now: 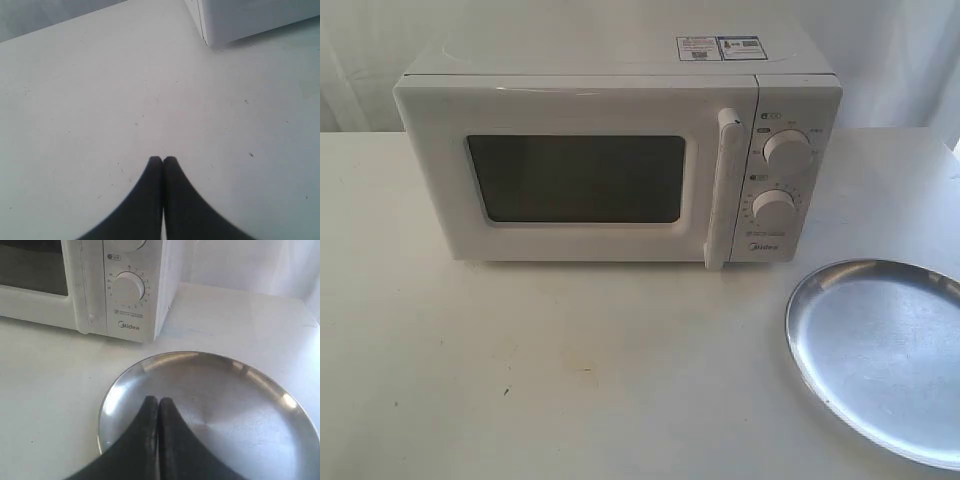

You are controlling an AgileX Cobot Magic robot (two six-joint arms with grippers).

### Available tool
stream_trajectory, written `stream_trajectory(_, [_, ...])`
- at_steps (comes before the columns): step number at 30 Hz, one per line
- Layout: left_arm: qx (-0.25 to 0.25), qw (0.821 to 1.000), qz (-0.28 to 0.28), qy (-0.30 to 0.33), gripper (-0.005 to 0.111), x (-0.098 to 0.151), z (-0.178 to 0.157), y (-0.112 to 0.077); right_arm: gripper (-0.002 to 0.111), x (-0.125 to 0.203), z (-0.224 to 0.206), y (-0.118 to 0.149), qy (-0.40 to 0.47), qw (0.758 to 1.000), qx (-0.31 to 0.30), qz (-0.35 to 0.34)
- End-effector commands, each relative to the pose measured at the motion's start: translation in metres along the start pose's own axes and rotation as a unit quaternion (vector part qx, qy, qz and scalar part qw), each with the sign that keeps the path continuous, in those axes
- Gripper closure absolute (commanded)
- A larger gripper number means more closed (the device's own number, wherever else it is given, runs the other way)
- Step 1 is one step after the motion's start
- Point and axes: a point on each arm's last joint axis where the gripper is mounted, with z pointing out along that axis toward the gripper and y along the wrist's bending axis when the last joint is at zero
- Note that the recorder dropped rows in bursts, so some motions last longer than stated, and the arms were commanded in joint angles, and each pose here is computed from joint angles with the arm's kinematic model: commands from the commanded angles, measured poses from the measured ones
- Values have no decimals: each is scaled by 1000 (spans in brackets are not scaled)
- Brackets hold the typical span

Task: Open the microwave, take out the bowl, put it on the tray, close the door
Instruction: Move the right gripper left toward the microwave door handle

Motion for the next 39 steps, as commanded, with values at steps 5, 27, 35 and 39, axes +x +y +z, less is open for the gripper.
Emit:
stream_trajectory(5, [2, 1000, -4, -3, 107, -1, -1, 0, 108, -46, -14, 2, -274, 960, 8, -60])
stream_trajectory(27, [2, 1000, -4, -3, 107, -1, -1, 0, 108, -78, 51, 20, -255, 960, -97, -66])
stream_trajectory(35, [2, 1000, -4, -3, 107, -1, -1, 0, 108, -57, 133, 31, -127, 972, -158, -117])
stream_trajectory(39, [2, 1000, -4, -3, 107, -1, -1, 0, 108, -47, 159, 29, -96, 979, -152, -93])
